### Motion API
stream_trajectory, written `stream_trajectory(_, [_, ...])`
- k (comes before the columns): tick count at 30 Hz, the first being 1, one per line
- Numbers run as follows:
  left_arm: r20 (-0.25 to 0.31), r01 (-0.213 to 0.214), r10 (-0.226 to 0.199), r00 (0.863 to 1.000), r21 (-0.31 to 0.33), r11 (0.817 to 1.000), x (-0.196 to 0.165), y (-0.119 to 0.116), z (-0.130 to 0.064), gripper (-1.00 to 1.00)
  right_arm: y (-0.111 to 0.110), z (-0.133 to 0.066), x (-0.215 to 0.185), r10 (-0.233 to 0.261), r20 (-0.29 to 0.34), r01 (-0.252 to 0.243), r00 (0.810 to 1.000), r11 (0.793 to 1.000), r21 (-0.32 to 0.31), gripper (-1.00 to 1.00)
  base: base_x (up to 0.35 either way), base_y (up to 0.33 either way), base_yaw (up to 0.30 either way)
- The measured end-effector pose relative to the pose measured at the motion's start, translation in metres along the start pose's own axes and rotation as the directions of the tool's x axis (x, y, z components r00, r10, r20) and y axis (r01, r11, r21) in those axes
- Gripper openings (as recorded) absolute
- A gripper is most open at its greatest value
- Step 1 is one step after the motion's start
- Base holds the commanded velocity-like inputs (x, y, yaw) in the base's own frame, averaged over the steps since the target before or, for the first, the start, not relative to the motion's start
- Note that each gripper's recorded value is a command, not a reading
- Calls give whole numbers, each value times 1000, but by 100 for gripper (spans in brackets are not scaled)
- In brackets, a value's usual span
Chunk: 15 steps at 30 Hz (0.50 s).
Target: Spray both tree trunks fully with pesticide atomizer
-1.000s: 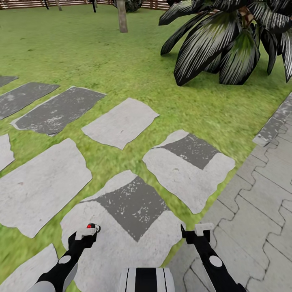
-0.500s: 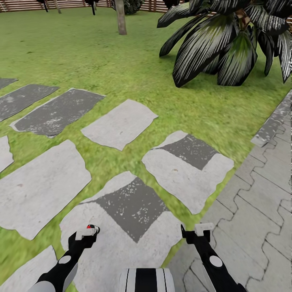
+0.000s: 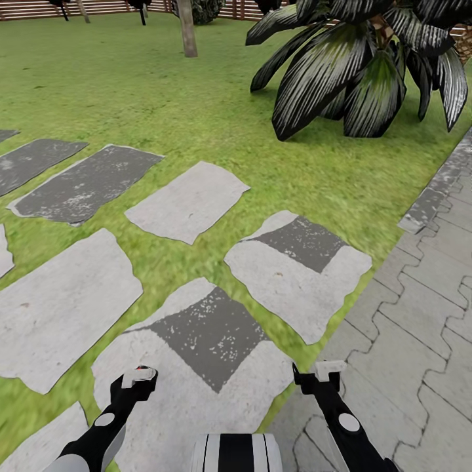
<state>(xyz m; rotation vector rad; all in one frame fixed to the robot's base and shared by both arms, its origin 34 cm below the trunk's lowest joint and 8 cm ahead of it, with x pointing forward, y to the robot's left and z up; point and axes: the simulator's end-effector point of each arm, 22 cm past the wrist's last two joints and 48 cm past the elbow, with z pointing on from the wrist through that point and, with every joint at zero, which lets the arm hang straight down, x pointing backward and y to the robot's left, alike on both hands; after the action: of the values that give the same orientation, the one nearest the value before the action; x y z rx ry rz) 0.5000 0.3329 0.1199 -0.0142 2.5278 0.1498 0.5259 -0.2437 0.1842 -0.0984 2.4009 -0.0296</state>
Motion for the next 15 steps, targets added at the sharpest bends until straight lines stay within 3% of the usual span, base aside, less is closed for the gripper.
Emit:
stream_trajectory(9, [0, -1, 1, 1000, 0, 1000, 0, 0, 0, 100, 0, 0, 1, 0, -1, 0, 1000, 1000, 0, 100, 0, 0, -91])
stream_trajectory(15, [1, -1, 1, 1000, 0, 1000, 0, 0, 0, 100, 0, 0, 0, 0, 0, 0, 1000, 1000, 0, 100, 0, 0, -15])
